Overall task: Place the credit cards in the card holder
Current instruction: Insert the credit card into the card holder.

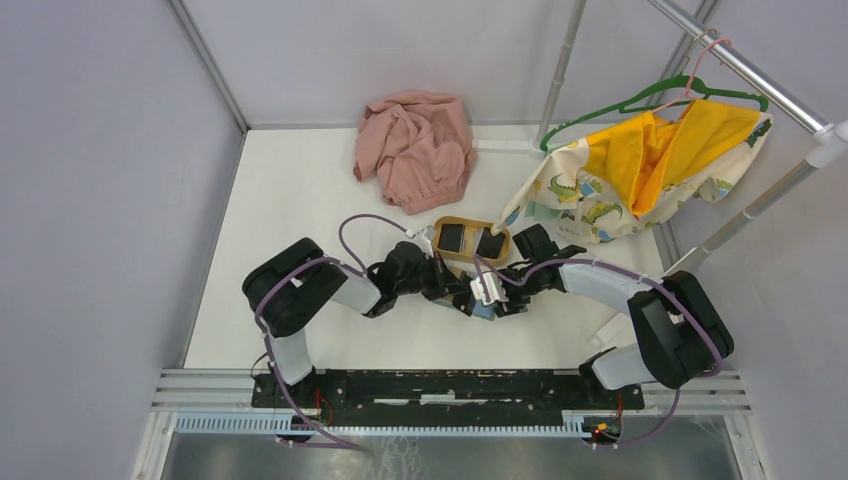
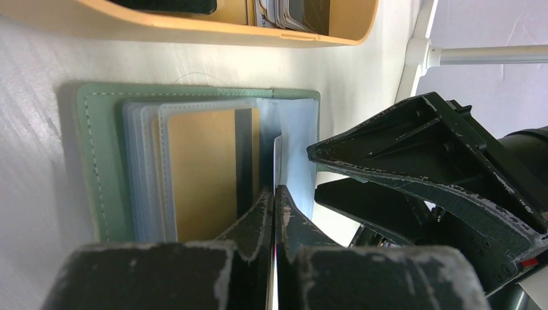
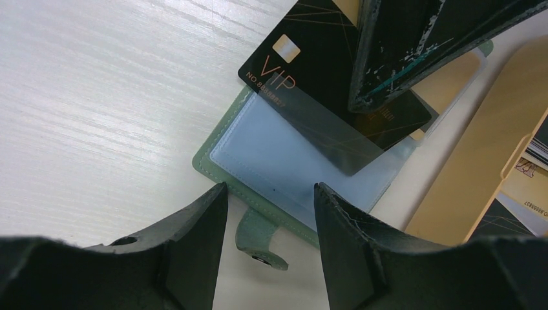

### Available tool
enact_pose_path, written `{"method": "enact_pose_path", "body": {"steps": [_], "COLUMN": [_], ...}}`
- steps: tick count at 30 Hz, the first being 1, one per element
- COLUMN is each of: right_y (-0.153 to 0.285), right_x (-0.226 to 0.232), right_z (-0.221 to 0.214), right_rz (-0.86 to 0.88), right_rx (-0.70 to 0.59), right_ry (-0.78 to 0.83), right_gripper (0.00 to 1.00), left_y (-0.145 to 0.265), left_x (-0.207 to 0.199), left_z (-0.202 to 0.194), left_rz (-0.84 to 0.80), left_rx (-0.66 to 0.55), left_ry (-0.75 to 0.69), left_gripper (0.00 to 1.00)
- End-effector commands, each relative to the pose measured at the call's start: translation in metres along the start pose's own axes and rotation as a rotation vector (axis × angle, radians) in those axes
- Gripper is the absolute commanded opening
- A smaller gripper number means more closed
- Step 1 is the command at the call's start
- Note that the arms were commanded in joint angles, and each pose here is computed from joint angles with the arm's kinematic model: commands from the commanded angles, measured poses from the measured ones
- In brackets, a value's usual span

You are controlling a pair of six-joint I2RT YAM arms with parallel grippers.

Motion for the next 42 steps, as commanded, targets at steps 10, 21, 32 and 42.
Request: {"method": "enact_pose_path", "body": {"steps": [10, 21, 32, 42], "right_y": [-0.004, -0.005, -0.004, 0.007], "right_x": [0.016, 0.016, 0.016, 0.007], "right_z": [-0.014, -0.014, -0.013, 0.003], "right_rz": [0.070, 0.071, 0.069, 0.018], "right_rx": [0.098, 0.096, 0.094, 0.024], "right_ry": [-0.039, -0.039, -0.038, -0.005], "right_gripper": [0.58, 0.58, 0.58, 0.60], "left_y": [-0.012, -0.015, -0.022, -0.020], "left_x": [-0.007, -0.004, 0.000, 0.005], "left_z": [0.014, 0.009, -0.005, -0.008], "left_rz": [-0.026, -0.109, -0.092, -0.035], "left_rx": [-0.048, -0.097, -0.059, -0.047], "left_ry": [-0.012, 0.051, 0.050, 0.016], "left_gripper": [0.02, 0.02, 0.03, 0.15]}}
Point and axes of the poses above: each gripper's point midway between its finger pads, its own y axis back along the fingers, its own x axis along the line the jaws close on, z = x × y, the point moved 9 cm from there along y, back along the fingers, and after that the axes turned 7 degrees about y, right-handed, at the moved point
